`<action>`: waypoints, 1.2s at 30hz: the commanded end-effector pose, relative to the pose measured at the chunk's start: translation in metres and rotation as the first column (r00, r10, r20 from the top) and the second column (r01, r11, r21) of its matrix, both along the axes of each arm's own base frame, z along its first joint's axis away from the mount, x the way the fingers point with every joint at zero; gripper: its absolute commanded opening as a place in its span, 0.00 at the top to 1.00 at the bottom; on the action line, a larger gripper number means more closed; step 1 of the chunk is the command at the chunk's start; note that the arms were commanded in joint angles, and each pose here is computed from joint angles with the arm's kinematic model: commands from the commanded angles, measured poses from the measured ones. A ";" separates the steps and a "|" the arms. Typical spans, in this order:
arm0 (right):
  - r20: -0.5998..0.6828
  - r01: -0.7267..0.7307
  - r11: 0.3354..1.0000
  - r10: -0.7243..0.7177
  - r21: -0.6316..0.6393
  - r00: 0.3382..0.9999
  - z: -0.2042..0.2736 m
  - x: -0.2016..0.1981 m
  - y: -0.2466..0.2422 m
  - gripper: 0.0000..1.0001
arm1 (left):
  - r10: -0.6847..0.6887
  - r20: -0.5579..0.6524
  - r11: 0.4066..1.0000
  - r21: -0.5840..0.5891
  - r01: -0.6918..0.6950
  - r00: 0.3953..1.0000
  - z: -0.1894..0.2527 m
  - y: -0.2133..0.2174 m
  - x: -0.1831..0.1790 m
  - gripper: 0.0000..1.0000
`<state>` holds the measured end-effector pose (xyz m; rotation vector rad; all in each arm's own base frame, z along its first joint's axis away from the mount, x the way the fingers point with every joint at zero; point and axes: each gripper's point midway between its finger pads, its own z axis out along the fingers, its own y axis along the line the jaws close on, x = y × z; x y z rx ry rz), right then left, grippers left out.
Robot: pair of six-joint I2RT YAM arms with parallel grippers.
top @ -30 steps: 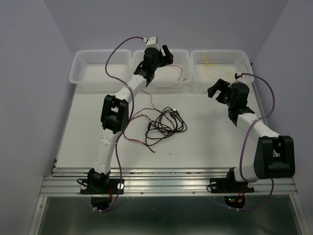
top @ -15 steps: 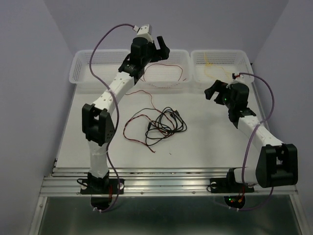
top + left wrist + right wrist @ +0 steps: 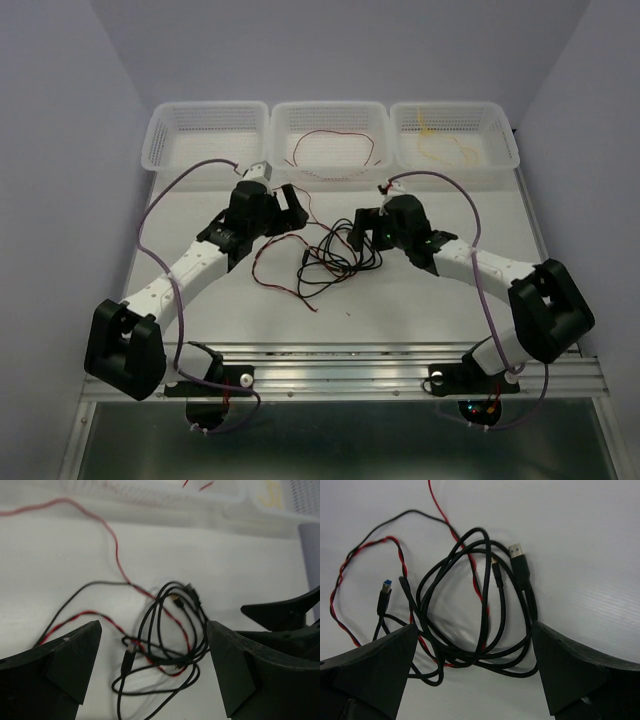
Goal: Untangle the cables
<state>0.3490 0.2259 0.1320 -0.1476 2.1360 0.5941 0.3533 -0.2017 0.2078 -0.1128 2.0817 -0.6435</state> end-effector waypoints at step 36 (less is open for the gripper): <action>0.448 -0.108 0.984 0.033 0.144 0.894 0.195 -0.001 0.067 0.99 | 0.007 -0.116 1.000 -0.021 -0.009 0.993 -0.057 0.012 -0.041 0.01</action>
